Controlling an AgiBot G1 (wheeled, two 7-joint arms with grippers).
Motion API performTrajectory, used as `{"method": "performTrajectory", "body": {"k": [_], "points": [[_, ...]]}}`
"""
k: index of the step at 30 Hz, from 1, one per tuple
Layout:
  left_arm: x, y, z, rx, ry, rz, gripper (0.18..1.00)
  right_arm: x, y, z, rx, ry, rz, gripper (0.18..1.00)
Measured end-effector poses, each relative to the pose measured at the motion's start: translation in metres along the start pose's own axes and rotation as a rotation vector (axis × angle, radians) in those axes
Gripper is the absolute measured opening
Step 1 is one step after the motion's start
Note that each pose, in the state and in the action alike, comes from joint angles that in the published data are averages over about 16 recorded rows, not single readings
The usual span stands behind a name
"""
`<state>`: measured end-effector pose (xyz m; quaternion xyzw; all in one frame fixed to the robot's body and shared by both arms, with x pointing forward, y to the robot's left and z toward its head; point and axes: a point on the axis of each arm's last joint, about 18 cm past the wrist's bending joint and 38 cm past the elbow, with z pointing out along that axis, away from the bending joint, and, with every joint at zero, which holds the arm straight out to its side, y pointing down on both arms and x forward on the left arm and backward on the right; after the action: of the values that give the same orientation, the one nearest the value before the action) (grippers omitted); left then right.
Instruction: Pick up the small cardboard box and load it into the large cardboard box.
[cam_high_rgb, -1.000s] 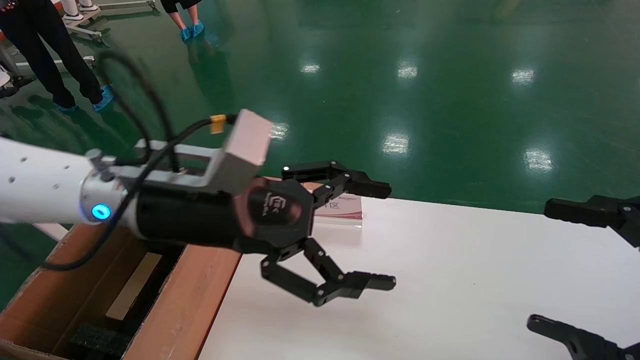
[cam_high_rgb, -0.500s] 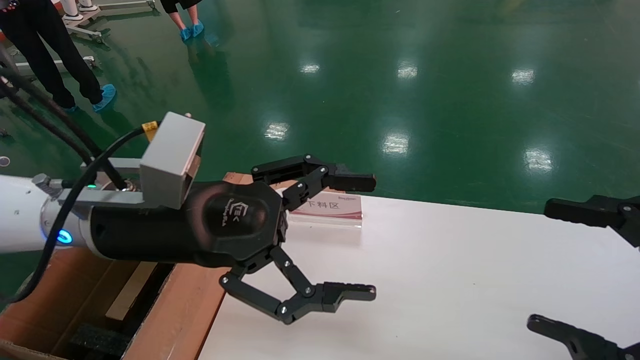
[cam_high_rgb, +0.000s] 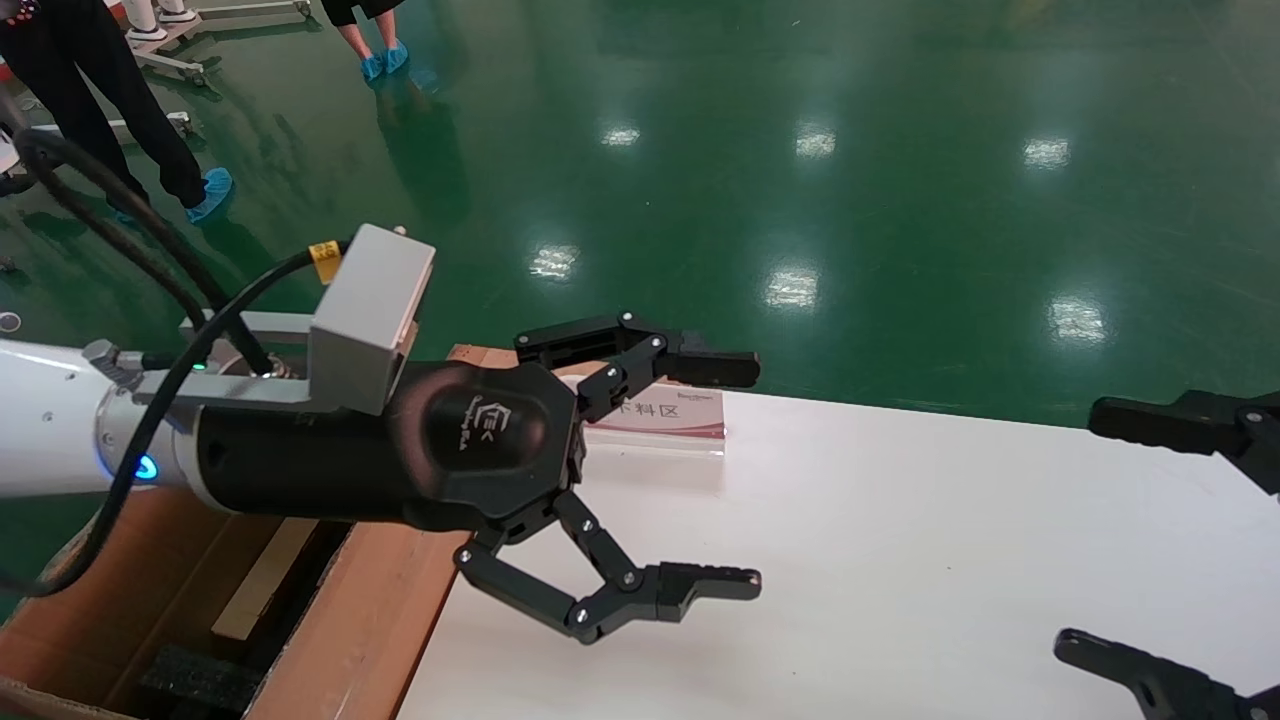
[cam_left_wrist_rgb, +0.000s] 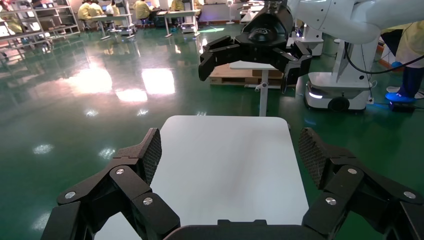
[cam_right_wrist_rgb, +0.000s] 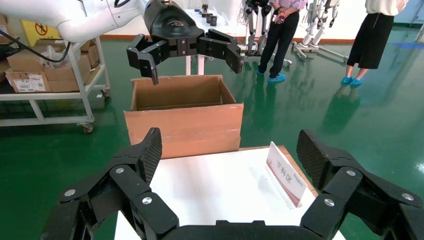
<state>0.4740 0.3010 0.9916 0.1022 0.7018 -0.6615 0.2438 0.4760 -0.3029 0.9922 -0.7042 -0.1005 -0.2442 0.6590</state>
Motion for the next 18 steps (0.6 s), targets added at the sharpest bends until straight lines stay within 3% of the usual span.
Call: {"method": "performTrajectory", "body": {"k": [18], "points": [[-0.0013, 0.0, 0.0015, -0.009, 0.002, -0.001, 1.0, 0.0, 0.0, 0.0, 0.0, 0.0, 0.0, 1.001]]}}
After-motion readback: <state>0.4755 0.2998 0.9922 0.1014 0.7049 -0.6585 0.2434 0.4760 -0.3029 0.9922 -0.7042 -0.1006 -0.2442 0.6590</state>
